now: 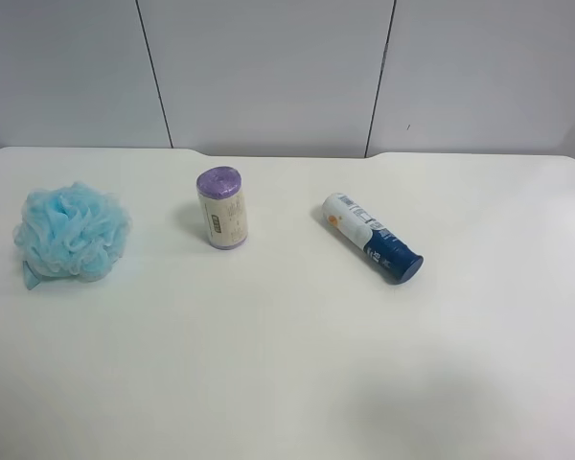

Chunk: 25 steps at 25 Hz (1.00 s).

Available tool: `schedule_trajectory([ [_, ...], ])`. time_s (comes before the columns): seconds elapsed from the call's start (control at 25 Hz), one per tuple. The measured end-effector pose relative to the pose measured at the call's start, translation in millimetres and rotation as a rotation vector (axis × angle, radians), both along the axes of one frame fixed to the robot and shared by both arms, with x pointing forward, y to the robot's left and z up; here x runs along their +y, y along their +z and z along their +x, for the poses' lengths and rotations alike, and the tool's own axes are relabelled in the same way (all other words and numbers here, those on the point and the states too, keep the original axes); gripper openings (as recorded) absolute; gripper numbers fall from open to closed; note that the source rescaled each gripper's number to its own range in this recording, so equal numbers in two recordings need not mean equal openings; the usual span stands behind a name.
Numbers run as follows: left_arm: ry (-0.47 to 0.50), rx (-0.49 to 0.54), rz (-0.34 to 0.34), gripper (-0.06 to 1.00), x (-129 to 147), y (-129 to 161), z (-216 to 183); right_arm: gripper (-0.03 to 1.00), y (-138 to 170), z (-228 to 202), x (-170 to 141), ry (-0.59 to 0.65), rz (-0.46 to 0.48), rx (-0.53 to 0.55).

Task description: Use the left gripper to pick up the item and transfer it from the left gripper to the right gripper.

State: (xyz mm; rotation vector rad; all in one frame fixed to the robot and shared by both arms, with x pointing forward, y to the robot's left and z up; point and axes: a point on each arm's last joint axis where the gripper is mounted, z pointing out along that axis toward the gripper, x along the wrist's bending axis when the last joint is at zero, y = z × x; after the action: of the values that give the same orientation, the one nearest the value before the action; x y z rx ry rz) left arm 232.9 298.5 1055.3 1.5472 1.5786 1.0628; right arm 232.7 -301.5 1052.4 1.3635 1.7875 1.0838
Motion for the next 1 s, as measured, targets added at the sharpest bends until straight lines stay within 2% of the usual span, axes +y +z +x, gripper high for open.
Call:
schedule_trajectory([
  [0.76,-0.001,0.000,-0.001,1.00,0,1,0,0.98,0,0,0,0.000,0.000,0.000],
  [1.0,-0.017,0.085,-0.023,1.00,1,37,22,0.98,0,0,0,0.000,0.000,0.000],
])
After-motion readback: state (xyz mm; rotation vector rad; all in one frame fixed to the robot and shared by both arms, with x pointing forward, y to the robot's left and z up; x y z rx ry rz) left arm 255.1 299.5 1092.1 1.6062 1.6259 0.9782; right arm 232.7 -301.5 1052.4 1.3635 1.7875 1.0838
